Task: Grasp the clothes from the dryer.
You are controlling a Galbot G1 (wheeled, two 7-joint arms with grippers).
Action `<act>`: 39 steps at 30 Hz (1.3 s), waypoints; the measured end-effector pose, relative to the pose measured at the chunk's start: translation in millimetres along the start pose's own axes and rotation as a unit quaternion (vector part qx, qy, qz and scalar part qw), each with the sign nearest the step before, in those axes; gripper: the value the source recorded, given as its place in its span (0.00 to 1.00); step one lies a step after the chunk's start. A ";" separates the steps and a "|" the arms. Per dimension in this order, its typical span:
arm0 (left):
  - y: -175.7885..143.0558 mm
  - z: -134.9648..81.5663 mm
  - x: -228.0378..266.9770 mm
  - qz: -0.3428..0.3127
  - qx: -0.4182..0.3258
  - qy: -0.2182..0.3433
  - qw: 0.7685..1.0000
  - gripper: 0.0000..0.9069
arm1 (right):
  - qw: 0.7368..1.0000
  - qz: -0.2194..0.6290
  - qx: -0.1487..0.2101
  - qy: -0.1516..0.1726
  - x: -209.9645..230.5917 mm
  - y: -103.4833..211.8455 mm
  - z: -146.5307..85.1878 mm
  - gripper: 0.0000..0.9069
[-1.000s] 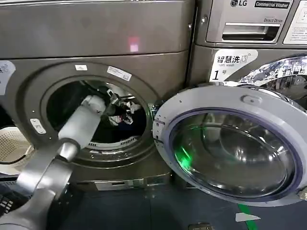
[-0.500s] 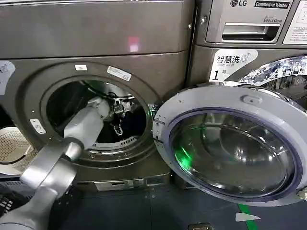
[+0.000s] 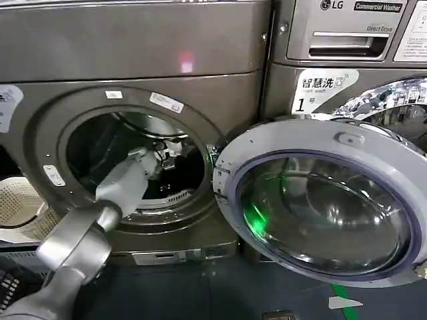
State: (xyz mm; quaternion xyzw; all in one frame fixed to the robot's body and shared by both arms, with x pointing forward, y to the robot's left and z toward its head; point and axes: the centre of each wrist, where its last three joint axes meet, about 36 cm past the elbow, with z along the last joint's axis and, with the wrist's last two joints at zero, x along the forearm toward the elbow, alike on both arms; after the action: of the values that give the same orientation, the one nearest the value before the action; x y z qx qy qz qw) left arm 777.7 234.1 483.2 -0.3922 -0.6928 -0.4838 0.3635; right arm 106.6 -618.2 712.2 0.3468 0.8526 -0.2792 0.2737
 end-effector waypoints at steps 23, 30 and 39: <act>0.7 10.7 3.8 -0.063 0.116 -0.103 0.986 0.00 | 1.000 -0.012 -0.012 0.001 -4.4 13.6 8.5 1.00; 6.1 6.0 14.4 -0.132 0.221 -0.225 0.940 0.00 | 1.000 -0.016 -0.013 0.000 -7.0 15.0 8.2 1.00; -0.8 18.1 20.0 -0.229 0.348 -0.346 0.840 0.00 | 1.000 -0.019 -0.015 -0.002 -9.4 18.0 8.4 1.00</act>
State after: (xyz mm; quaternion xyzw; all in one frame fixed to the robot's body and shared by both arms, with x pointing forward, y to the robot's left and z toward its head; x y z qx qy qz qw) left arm 766.1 255.1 495.7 -0.2118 -0.9665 -0.1127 0.0913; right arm 128.0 -617.0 707.5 0.3256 0.8627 -0.2721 0.2752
